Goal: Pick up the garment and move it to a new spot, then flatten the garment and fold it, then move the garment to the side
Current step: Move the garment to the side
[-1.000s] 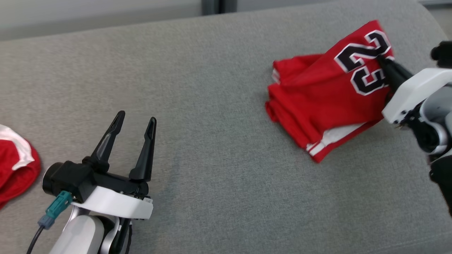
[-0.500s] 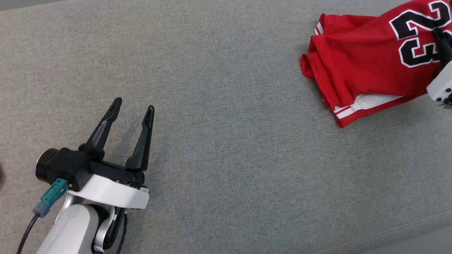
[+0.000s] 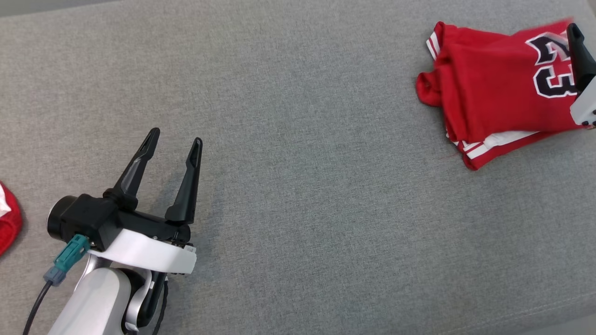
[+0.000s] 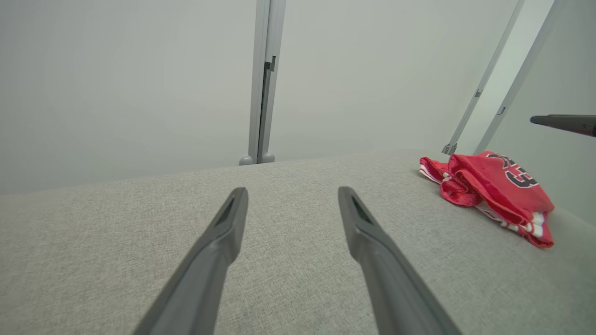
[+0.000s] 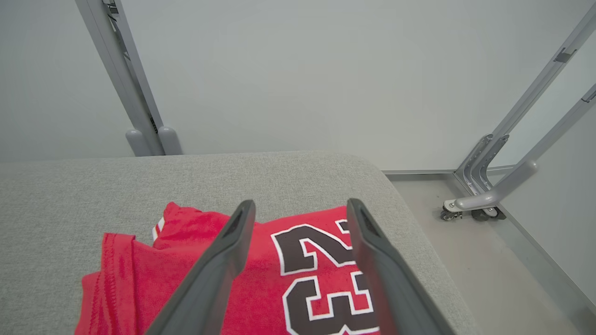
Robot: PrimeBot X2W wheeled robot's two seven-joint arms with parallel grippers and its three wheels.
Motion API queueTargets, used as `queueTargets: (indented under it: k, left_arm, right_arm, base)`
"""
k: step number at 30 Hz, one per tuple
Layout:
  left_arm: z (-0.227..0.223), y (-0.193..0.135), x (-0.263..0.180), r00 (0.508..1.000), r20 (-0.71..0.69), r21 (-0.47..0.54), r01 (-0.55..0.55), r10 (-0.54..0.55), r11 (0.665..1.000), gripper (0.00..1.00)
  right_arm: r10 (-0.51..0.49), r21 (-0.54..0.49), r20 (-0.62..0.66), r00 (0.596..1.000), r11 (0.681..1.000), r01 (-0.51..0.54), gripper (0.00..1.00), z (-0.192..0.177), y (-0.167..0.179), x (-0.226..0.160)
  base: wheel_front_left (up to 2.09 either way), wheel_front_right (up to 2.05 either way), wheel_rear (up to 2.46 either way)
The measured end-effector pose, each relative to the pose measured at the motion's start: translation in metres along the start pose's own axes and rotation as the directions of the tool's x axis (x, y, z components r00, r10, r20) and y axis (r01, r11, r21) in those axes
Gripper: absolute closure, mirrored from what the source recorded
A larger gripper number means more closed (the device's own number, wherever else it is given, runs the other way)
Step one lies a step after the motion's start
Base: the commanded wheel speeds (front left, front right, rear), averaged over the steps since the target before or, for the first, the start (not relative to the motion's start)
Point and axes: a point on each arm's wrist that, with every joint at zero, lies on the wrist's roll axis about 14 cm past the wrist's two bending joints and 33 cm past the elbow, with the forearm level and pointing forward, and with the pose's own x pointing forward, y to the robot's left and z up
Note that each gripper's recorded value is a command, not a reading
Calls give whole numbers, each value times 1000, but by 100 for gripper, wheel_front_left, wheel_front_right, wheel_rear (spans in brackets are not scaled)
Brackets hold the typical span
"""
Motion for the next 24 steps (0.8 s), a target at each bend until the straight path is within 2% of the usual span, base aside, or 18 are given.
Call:
queueTargets:
  k: [13, 24]
  left_arm:
    - [38, -1, -27, 994, 92, 20, -60, 58, 998, 0]
    - [71, 12, -72, 971, 171, 38, -173, 164, 984, 0]
  right_arm:
    - [60, -19, 176, 983, 998, -57, 0, 49, 19, -35]
    - [178, 7, 289, 941, 982, -188, 0, 63, 68, -84]
  base:
    - [0, 0, 0]
    - [0, 0, 0]
